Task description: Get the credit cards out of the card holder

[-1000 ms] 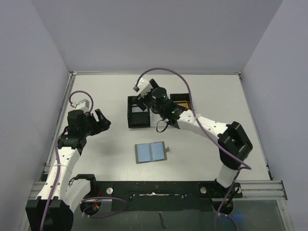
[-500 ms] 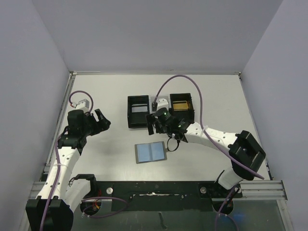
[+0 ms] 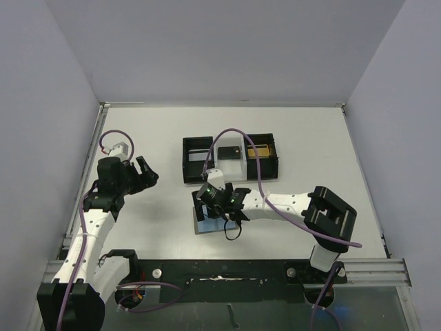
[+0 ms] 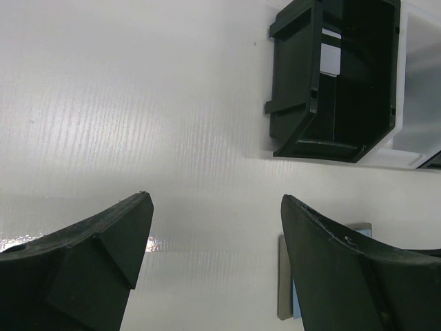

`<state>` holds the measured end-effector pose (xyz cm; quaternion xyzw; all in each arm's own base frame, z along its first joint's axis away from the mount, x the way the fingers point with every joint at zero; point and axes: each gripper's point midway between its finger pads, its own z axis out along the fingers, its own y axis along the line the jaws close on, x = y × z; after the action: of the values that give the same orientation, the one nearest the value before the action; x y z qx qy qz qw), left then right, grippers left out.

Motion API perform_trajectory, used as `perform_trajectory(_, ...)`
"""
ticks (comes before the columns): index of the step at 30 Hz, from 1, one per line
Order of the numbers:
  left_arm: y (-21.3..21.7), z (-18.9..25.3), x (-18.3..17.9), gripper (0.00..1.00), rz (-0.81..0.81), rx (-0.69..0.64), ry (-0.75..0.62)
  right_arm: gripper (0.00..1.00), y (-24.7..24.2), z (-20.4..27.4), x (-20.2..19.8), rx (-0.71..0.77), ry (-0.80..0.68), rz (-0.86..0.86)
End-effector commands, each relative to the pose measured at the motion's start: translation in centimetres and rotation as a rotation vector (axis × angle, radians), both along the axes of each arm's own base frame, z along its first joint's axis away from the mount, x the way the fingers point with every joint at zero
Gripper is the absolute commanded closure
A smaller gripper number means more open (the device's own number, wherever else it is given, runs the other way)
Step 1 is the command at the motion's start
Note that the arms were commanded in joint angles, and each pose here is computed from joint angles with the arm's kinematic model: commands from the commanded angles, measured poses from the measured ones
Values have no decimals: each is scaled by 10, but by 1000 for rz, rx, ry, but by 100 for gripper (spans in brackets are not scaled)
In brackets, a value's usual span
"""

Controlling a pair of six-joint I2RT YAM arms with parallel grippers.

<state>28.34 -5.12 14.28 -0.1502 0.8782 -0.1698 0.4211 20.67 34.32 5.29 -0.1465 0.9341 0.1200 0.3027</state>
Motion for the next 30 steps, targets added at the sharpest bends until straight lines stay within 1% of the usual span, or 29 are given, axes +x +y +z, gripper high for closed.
perform_trajectory(1,2,16,10,25,8,3,-64,10,19,23,11,71,-34,-29)
perform_trajectory(9,1,14,11,25,1,0,-56,11,34,12,7,35,3,20)
perform_trajectory(14,2,14,10,25,6,3,-54,13,23,-5,4,-38,39,-19)
perform_trajectory(18,2,13,10,25,4,2,-54,17,22,-15,-2,-57,63,-12)
perform_trajectory(21,1,13,11,25,3,1,-51,17,23,-25,-5,-90,87,-3)
perform_trajectory(27,1,12,11,25,2,1,-47,14,16,-42,-7,-182,104,-20)
perform_trajectory(30,1,12,11,25,2,1,-47,21,14,-45,-7,-198,106,-20)
